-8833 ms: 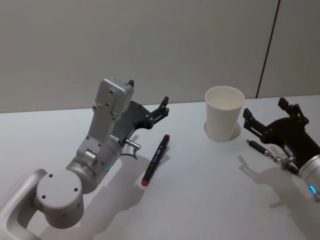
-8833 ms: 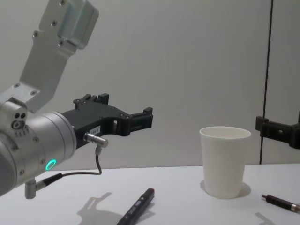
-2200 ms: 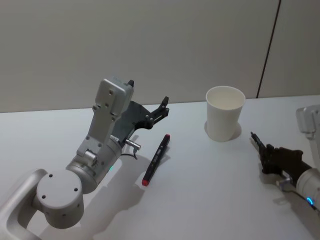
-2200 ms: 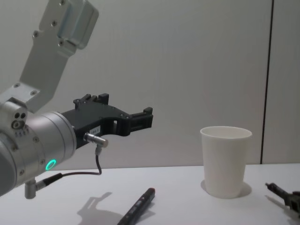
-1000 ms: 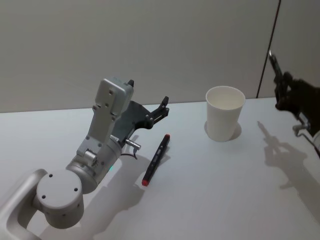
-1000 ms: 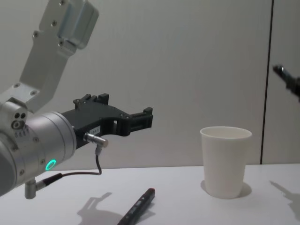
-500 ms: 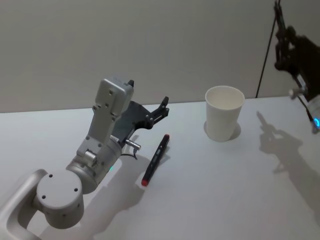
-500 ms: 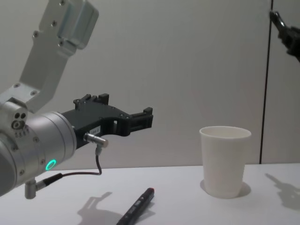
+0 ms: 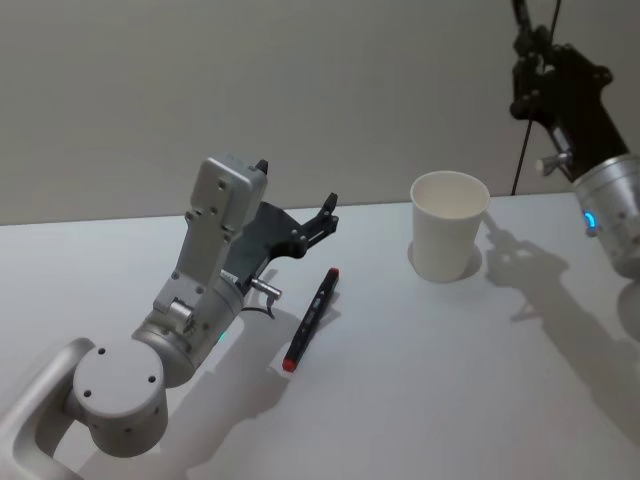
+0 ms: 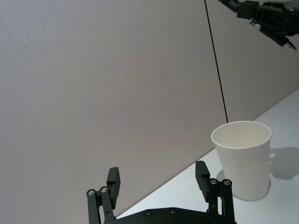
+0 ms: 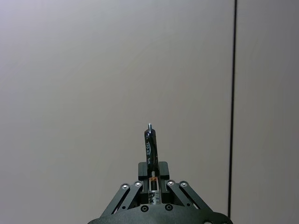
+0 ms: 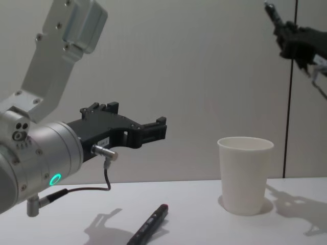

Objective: Place the pen into the pen holder.

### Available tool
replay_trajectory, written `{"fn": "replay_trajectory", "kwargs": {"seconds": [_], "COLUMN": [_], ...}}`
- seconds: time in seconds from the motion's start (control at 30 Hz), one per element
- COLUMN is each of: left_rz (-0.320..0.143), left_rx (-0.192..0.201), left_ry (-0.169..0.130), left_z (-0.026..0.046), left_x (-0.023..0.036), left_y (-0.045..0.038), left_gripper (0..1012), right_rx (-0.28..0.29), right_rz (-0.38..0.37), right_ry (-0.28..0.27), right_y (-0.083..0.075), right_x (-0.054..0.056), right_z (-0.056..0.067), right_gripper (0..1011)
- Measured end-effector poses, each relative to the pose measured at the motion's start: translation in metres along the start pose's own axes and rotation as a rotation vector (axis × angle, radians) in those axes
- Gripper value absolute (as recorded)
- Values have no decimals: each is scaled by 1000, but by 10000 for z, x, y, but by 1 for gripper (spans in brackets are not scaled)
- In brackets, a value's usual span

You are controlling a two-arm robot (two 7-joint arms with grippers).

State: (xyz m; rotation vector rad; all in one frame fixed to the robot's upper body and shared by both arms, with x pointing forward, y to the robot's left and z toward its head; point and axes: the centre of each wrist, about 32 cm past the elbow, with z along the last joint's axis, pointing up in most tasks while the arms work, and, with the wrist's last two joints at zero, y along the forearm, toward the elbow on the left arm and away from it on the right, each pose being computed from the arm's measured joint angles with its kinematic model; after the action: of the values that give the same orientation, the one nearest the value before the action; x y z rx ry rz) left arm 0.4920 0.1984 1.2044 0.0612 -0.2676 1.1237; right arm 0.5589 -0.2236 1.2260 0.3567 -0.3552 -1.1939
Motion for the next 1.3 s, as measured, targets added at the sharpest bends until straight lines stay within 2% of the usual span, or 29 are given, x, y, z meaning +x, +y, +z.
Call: {"fn": "replay_trajectory", "kwargs": {"seconds": [0.43, 0.73, 1.3], "left_rz": [0, 0, 0], "left_rx": [0, 0, 0], "left_ry": [0, 0, 0], "left_z": [0, 0, 0], "left_x": [0, 0, 0], "left_y": [0, 0, 0], "left_gripper": [1003, 1003, 1003], "right_rx": [-33, -57, -70], "right_rz": [75, 98, 135], "right_ry": [-80, -129, -178], "right_y": [91, 101, 101], "right_x": [-125, -162, -229], "right_z": [-231, -397, -653], "right_gripper": [125, 126, 125]}}
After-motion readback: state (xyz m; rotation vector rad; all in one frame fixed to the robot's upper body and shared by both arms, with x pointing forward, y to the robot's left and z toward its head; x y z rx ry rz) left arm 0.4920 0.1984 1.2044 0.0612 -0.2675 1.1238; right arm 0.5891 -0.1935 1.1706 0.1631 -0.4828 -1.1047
